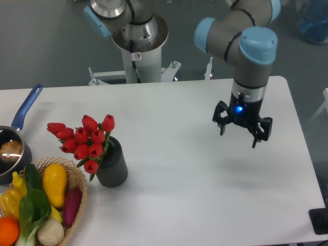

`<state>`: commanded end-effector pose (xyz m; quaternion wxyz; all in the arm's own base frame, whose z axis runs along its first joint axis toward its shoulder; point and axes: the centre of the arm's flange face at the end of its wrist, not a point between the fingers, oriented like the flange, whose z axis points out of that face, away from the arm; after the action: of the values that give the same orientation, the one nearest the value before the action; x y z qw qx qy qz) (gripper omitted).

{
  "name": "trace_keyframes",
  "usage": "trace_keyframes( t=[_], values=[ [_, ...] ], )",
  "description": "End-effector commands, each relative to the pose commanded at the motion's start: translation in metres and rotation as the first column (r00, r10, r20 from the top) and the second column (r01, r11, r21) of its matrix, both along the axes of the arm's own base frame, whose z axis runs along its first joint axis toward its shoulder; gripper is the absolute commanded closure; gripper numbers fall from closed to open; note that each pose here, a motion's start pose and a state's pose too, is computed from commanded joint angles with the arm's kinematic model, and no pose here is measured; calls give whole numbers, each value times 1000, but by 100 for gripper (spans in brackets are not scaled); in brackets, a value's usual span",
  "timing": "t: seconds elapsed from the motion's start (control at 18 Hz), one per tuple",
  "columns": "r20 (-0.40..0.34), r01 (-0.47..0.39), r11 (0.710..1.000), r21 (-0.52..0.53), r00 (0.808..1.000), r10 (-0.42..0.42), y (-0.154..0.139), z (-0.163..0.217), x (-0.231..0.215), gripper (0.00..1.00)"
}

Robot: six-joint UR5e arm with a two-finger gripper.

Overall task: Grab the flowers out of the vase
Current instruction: 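Move the open gripper toward the red tulip stems above the grey vase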

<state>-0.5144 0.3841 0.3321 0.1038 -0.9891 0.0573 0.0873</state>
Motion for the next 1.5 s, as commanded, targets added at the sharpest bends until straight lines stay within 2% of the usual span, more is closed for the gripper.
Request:
trace_keyframes(
  t=[0.33,0.5,0.61,0.83,0.94,1.11,1.33,1.5],
  values=[
    [40,-27,999,-32,999,28,-3,-24,6,0],
    [58,-8,999,-32,998,10,-4,-37,29,0],
    [69,33,999,-41,997,-30,10,-40,58,0],
    [80,74,996,-40,994,-71,16,-36,103,0],
    [72,102,995,-1,992,-102,26,-20,121,0],
    [107,139,983,119,983,-152,32,-3,151,0],
    [131,212,951,224,961,-245,54,12,195,0],
    [157,243,915,323,939,-306,68,22,215,0]
  ],
)
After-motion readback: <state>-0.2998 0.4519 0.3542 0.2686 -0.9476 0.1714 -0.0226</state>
